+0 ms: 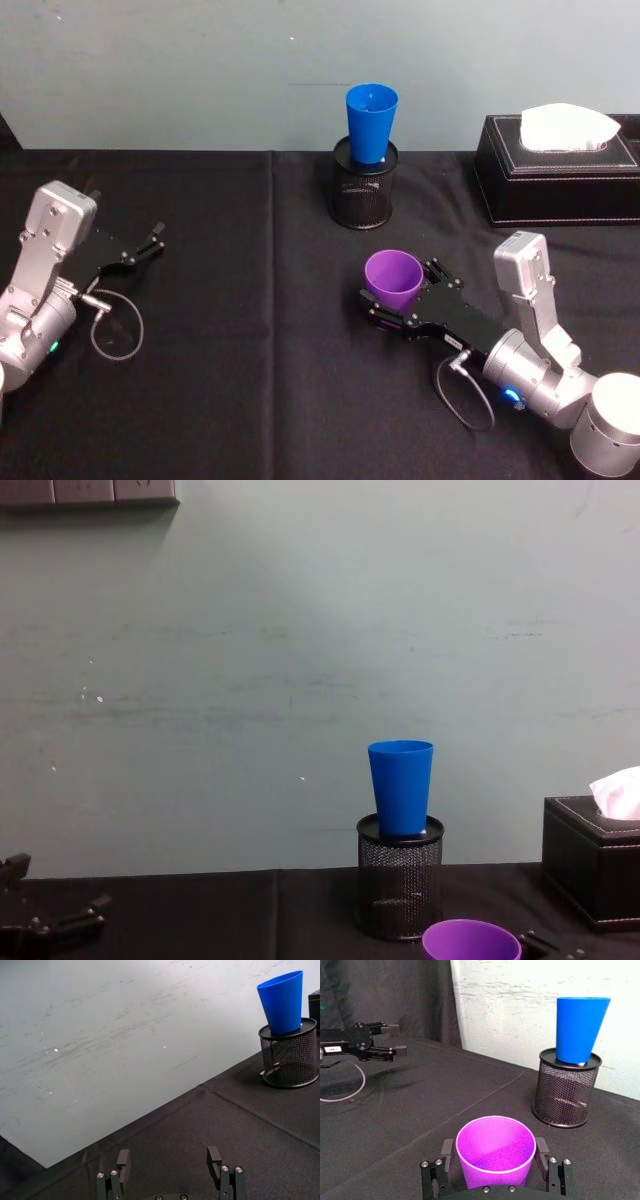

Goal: Pick up one cup with a gripper and tap it against the other cup.

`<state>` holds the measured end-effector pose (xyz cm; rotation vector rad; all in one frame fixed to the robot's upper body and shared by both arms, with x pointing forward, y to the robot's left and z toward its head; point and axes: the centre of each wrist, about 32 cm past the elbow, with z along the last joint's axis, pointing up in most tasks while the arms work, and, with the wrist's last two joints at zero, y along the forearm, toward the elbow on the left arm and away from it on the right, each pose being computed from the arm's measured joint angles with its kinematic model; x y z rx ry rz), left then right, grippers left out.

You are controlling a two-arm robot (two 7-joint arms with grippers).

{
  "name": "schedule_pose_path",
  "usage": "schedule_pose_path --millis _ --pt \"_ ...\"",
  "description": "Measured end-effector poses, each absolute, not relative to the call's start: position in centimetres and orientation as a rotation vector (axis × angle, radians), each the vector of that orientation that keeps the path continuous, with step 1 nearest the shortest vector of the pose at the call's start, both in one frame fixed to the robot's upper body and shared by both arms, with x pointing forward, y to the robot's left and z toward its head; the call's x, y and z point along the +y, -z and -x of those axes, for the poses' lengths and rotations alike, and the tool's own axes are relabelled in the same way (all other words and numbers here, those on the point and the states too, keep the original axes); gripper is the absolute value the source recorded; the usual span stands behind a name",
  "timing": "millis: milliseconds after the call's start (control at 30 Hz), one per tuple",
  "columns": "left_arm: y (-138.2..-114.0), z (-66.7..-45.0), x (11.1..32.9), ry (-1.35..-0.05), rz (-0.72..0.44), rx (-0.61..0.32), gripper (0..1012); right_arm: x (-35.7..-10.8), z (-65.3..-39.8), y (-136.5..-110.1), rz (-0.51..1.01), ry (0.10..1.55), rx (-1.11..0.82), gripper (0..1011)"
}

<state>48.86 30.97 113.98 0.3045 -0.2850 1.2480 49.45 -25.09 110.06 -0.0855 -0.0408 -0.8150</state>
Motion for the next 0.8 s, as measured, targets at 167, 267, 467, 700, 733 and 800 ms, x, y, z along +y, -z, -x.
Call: schedule_pose_path --millis 167,267,467,700,733,800 --pt "-113.98 -48.86 30.97 -1.248 -0.304 -0.285 1005 -25.09 -49.46 -110.05 0.086 0.816 -0.042 1003" --pt "-113.98 -48.86 30.97 -1.248 -0.304 -0.285 1005 -25.11 -49.45 -110.06 0.086 0.817 -0.042 1003" --pt "-113.98 -48.86 30.97 -1.248 -0.304 -0.285 1005 -25.15 -49.43 -110.08 0.084 0.817 -0.041 935" --pt "-113.98 -48.86 30.97 -1.248 -0.304 -0.285 1005 -25.17 -49.42 -110.08 0.083 0.818 -0.04 792" --pt "-113.98 -48.86 30.97 -1.248 -0.304 -0.285 1005 -25.18 -49.42 -110.08 0.083 0.818 -0.04 788" --pt "-113.98 -48.86 30.97 -1.248 -0.304 -0.285 1005 -25.18 -49.41 -110.09 0.083 0.818 -0.039 771"
